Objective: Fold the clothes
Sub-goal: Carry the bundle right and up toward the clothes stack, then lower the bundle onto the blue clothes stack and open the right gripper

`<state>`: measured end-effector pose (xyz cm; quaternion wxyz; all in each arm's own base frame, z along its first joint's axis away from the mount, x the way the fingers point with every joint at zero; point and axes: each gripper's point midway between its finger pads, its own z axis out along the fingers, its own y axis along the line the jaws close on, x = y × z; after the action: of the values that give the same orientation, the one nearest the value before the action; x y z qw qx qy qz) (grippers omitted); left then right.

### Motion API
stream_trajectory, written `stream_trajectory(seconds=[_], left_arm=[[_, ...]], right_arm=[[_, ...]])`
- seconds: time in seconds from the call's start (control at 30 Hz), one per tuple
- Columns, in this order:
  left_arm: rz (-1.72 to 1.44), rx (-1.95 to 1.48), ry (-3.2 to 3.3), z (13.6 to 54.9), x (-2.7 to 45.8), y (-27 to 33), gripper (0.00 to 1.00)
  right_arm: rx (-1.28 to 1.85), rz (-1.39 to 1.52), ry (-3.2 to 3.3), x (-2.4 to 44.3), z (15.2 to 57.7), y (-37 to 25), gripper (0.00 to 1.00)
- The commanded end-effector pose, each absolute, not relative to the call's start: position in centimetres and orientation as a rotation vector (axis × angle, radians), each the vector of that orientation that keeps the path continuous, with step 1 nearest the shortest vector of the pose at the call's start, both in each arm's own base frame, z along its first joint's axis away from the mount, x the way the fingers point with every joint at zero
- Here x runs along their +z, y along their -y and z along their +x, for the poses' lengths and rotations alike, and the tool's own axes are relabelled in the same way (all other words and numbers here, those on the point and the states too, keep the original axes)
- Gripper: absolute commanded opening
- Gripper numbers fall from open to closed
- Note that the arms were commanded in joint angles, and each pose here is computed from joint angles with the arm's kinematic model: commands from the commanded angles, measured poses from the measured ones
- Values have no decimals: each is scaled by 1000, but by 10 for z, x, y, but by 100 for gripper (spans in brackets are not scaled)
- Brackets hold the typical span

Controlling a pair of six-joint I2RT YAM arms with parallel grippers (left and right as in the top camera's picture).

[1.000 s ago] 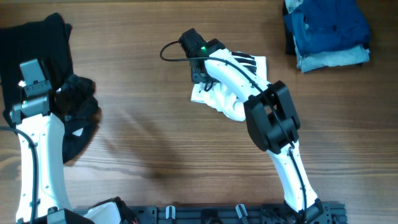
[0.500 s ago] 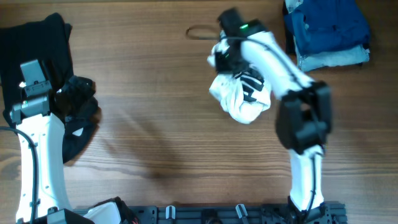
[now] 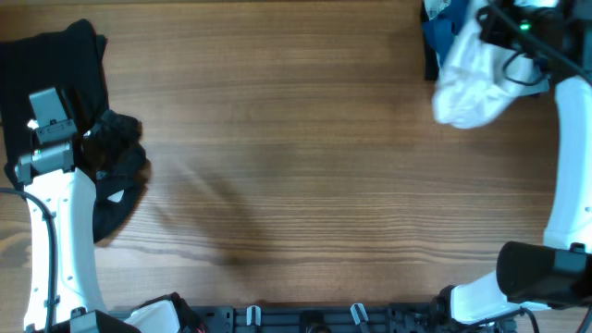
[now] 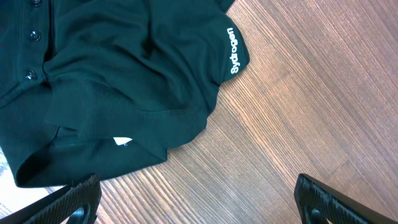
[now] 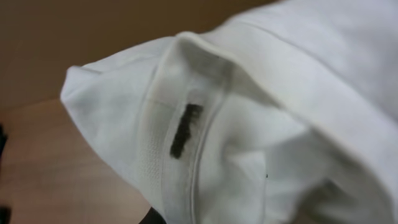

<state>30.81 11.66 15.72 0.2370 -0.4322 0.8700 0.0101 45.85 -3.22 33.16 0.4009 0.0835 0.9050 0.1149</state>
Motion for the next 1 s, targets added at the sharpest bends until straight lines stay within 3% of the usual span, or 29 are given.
stream_trajectory(seconds=[0.0,0.27,0.67,0.83,0.97], left_arm=[[-1178,56,-2383,309,158,-122,100],[-1174,54,-2374,311,159,-123,100],[-1168,47,-2347,317,162,-124,100],[-1158,32,-2329,322,164,-124,100],[-1146,9,-2314,327,167,-123,100]], right_arm=[[165,250,-2180,355,465,73,4],[-188,305,-1992,379,486,179,4],[-495,361,-2035,303,504,313,4],[-473,341,-2024,281,525,317,4],[-422,272,-2049,251,560,286,4]])
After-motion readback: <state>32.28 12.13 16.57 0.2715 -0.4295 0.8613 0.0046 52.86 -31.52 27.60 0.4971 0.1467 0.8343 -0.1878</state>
